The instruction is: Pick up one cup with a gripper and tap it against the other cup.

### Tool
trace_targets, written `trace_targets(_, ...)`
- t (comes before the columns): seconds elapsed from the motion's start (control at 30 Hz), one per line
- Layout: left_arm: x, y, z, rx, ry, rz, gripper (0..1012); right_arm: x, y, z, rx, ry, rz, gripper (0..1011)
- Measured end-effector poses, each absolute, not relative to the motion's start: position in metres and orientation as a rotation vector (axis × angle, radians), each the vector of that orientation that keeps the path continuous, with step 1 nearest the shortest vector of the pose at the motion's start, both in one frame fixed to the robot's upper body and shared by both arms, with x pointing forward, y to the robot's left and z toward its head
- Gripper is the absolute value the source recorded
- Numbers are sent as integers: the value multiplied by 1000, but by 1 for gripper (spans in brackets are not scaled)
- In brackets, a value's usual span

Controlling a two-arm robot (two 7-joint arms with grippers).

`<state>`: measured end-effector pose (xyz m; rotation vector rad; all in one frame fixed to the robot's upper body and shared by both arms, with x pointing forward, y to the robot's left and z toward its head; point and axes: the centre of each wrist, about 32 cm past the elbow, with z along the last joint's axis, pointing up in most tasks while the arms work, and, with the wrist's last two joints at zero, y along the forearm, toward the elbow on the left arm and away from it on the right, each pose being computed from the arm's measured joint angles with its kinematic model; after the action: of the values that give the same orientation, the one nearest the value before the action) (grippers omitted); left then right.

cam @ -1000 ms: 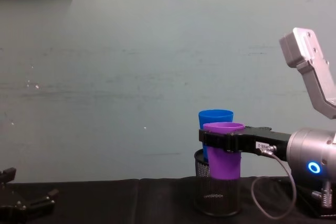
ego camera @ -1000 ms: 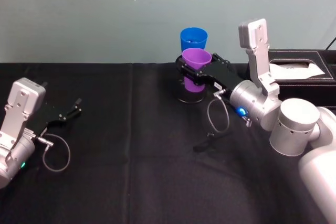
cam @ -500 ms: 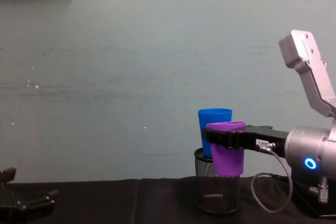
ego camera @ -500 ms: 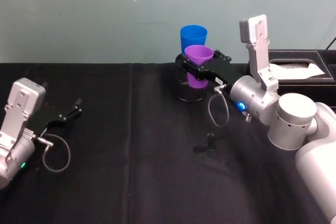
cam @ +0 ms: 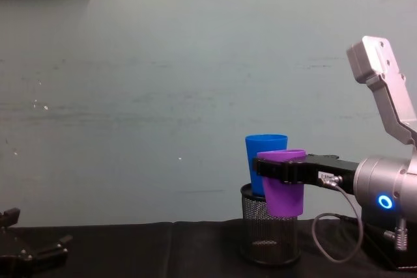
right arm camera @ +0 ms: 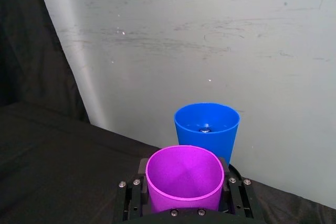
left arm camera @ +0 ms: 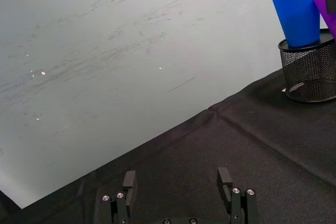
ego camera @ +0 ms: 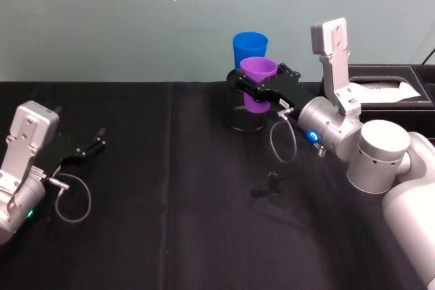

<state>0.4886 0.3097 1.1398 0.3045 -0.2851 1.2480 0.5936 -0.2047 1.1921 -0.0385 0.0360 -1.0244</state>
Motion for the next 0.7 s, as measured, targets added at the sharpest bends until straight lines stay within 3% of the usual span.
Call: trace_targets(0.7,489,310,1140,304,-285,1248,1000,593,-205,1192,-39,38,-1024,746)
